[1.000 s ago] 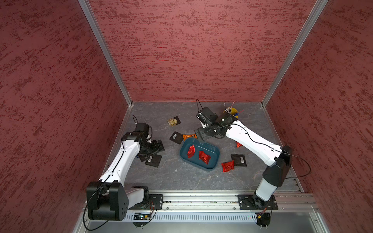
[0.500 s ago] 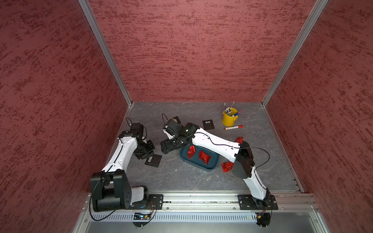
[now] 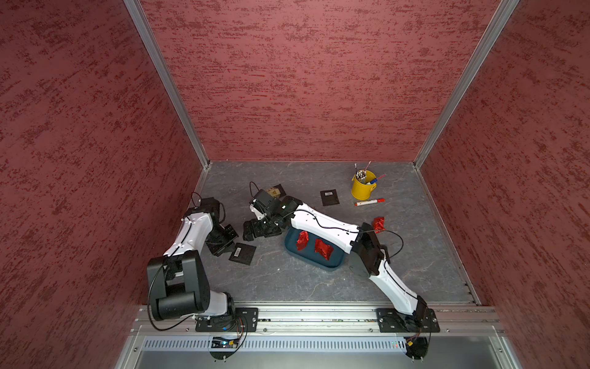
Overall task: Put the tea bags into the storage box
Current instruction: Pick up the tea bag from the center of the board.
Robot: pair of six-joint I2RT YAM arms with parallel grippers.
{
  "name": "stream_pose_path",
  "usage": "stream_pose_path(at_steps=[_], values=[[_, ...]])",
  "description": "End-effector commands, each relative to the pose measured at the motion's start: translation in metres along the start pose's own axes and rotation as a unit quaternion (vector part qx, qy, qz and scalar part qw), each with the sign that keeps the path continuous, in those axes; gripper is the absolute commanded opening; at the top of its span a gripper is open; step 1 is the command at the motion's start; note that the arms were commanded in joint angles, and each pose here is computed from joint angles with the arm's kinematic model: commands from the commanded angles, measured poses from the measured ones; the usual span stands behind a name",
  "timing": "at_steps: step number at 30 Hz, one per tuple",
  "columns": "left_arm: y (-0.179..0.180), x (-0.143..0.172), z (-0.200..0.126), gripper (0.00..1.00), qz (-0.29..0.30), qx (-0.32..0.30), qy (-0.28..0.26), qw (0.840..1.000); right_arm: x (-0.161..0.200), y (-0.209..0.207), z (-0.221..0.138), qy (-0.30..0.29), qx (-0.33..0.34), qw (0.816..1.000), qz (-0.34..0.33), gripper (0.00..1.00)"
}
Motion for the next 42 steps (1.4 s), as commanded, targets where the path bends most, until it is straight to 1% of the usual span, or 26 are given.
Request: stream_pose_path(at_steps=[1,7,11,14,17,22,27,32,36,42], values=[[0.006,-0.008,0.005,0.0,-0.009,-0.018,0.001,1.0,-0.015,0.003,-0.005,-0.01,-0.019,0.999,0.034,0.9],[0.009,-0.015,0.023,0.0,-0.014,-0.016,0.023,1.0,-0.018,-0.01,-0.003,-0.01,0.0,0.994,0.107,0.9],[0.009,-0.019,0.028,0.0,-0.013,-0.012,0.03,0.999,-0.015,0.009,-0.004,-0.012,-0.04,0.988,0.148,0.88],[0.009,-0.023,0.023,0.0,-0.011,-0.015,0.018,1.0,-0.003,0.018,0.009,-0.016,-0.045,0.983,0.175,0.88],[0.008,-0.025,0.02,0.0,-0.009,-0.016,0.013,1.0,0.011,0.017,0.028,-0.006,-0.04,0.978,0.204,0.87],[0.009,-0.025,0.025,0.0,-0.008,-0.018,0.012,1.0,0.021,0.006,0.037,-0.018,-0.006,0.975,0.221,0.87],[0.01,-0.022,0.041,0.0,-0.003,-0.01,0.032,0.999,0.021,-0.005,0.043,-0.027,0.008,0.968,0.25,0.87],[0.012,-0.023,0.052,0.0,0.0,-0.01,0.047,0.999,0.022,-0.014,0.054,-0.03,0.007,0.962,0.27,0.87],[0.013,-0.023,0.06,0.0,0.005,-0.01,0.057,0.998,0.028,-0.025,0.066,-0.017,0.008,0.958,0.288,0.86],[0.011,-0.022,0.064,0.0,0.007,0.001,0.063,0.998,0.029,-0.03,0.078,-0.004,-0.002,0.952,0.305,0.81]])
Point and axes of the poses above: each gripper's point midway between its finger pads, its own z axis out along the fingers, its own y axis along the line the jaws close on, x = y × z, the point moved 4 cm from there along -z, back along the fingers, and after that the axes turned 15 degrees about z, right-handed, at the moved point
